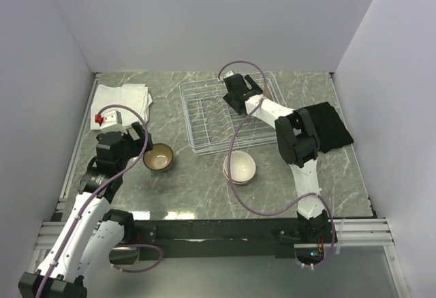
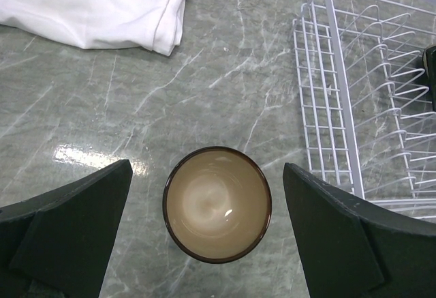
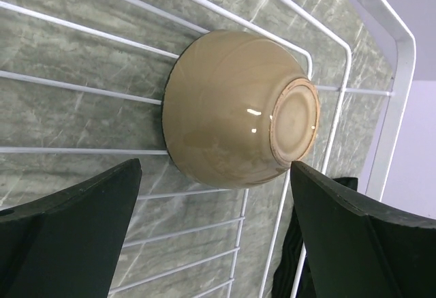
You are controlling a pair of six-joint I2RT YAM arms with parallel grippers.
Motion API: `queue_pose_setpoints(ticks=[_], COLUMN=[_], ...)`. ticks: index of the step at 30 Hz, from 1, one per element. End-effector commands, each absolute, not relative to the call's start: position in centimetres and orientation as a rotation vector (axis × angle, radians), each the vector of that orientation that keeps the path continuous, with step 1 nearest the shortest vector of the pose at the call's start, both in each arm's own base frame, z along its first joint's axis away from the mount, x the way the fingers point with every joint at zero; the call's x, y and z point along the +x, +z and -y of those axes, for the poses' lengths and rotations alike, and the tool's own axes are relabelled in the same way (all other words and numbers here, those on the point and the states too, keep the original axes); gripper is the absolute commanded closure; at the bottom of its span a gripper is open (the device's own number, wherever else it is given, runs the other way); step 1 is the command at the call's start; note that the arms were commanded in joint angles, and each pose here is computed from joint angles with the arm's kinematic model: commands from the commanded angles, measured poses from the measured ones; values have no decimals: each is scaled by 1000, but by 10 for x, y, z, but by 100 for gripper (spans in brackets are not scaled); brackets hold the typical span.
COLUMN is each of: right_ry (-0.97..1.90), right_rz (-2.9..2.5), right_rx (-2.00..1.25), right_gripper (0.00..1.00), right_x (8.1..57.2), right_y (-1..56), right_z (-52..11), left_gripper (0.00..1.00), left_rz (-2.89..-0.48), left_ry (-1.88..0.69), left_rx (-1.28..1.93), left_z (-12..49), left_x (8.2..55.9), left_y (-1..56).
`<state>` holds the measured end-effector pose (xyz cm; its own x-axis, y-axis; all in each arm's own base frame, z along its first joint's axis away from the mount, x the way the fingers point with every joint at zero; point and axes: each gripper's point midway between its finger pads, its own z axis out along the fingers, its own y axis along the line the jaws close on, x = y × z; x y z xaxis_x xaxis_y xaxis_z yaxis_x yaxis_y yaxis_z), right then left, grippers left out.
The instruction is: Unload the bowls from the dish rack
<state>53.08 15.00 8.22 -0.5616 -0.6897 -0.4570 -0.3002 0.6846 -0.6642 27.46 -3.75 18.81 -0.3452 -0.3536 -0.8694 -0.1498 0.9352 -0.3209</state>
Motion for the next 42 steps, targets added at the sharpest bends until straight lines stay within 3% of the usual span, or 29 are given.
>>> queue_pose_setpoints(ticks=[1, 6, 23, 42], right_ry=[-614, -650, -734, -782], right_rz=[-2086, -2051, -2062, -2182], right_rx=[-628, -586, -672, -708], right_gripper=[3, 3, 2, 3], right_x=[537, 545, 572, 557], right_y=[138, 147, 95, 49], right_z=[-156, -153, -156, -135], left_gripper=[0, 1, 1, 1], left_rz=[-1888, -1894, -1911, -1939], left_ry=[-211, -210, -208, -203], left_rx=[-353, -352, -343, -335], left_z=[36, 37, 40, 43], left_x=[279, 279, 278, 279], left_y=[198, 196, 193, 187])
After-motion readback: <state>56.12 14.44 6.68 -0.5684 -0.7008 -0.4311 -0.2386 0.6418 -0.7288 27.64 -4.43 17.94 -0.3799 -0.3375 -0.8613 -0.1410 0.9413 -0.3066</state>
